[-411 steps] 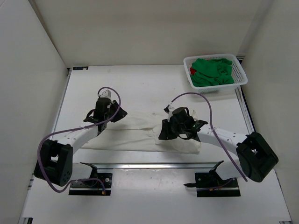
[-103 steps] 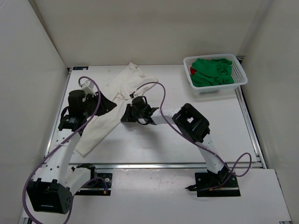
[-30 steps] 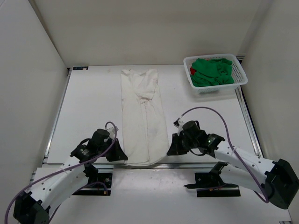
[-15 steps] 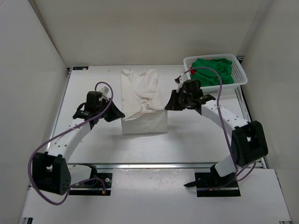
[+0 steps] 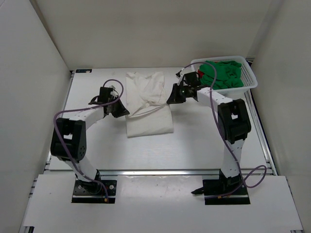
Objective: Fold and stack the t-shirts
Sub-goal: Fold the folded rectangular tshirt in 1/3 of the way
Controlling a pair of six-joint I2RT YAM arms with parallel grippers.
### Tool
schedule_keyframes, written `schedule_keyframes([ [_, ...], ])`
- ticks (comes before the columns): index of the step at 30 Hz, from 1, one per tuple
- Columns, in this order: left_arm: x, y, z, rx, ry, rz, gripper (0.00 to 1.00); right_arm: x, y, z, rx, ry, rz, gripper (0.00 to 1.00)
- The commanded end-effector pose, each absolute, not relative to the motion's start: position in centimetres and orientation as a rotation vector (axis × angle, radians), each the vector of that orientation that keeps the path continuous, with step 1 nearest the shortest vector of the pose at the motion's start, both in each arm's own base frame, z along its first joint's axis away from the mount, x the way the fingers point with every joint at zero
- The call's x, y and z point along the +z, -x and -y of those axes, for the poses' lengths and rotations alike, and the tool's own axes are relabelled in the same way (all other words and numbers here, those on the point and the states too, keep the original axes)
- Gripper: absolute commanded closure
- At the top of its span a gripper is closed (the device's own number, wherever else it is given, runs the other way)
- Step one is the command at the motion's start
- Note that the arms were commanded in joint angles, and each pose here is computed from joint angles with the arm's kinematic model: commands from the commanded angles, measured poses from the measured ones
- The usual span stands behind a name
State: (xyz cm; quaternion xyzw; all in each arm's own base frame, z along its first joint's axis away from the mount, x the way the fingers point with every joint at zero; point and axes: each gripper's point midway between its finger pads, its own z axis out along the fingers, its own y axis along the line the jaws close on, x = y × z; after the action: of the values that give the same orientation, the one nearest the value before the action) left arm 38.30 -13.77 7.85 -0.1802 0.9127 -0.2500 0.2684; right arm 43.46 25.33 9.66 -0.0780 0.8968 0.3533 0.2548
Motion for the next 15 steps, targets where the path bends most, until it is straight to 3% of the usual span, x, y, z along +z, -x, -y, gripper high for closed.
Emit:
schedule_keyframes([
  [1,9.3,-41.3,14.2,-0.680,0.453,-2.374,0.99,10.7,-45.7,-25.8,0.939,0.259,-2.390,1.00],
  [5,8.8,-42.8,13.9,-0.650,0.449,-2.354,0.95,10.2,-47.2,-25.5,0.911,0.232,-2.397,1.00],
  [8,8.5,-43.5,13.8,-0.705,0.459,-2.350,0.86,10.1,-47.7,-25.2,0.881,0.223,-2.397,0.98],
  [12,11.9,-43.9,13.5,-0.828,0.475,-2.234,0.71,11.8,-47.6,-24.5,0.827,0.225,-2.381,0.82],
  [15,16.2,-44.0,13.6,-0.837,0.441,-2.123,0.65,14.7,-47.3,-24.3,0.777,0.258,-2.317,0.72],
])
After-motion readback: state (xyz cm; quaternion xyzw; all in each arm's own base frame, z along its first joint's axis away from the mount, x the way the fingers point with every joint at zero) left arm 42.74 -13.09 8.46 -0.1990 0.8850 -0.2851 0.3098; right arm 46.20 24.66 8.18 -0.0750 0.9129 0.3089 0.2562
